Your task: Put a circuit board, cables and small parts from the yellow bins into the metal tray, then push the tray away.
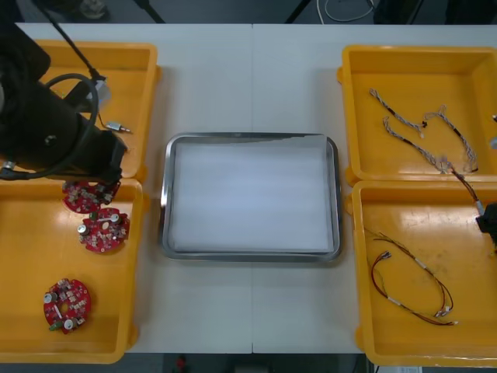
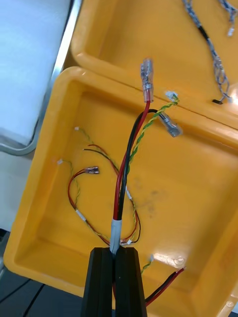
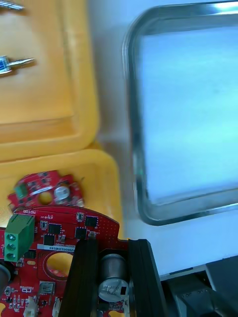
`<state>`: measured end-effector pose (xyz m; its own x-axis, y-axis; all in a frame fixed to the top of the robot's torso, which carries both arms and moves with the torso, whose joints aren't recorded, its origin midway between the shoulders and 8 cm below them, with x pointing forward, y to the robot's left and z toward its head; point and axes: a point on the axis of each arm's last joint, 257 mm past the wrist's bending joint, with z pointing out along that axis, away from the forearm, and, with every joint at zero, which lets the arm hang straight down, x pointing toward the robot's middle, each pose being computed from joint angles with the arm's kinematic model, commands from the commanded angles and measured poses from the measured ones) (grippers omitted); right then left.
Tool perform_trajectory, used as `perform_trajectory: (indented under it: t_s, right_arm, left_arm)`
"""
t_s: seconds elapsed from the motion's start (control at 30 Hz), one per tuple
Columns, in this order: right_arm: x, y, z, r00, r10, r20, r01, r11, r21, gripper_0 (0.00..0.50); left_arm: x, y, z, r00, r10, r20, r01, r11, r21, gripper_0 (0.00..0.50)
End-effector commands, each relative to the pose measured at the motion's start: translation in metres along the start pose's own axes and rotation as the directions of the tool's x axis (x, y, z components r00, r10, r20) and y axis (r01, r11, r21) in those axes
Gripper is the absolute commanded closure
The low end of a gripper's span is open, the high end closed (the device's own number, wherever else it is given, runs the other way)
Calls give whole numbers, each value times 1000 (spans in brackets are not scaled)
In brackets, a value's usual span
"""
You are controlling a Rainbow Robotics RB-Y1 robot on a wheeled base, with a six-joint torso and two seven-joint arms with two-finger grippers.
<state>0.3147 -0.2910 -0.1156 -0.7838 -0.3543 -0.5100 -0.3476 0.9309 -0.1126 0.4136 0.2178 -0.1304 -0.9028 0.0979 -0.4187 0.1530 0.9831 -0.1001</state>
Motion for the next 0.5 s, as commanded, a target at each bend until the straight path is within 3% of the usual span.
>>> perform_trajectory:
  t_s: [0.03,0.13,0.3,0.5]
  right_arm:
    - [0,13,-1,993,-113,-15,113,994,1,500]
    - [2,16,0,992,-125,-23,125,992,-8,500]
    - [5,22,2,988,-152,-33,151,988,-29,500]
    - [7,25,3,984,-171,-38,170,985,-41,500]
  left_arm:
    - [-19,-59,-6,998,42,55,-45,998,39,500]
    - [-20,-83,0,996,66,52,-69,997,47,500]
    - [-15,-111,18,995,102,9,-102,993,55,500]
    - [-5,-136,50,988,150,-26,-149,988,27,500]
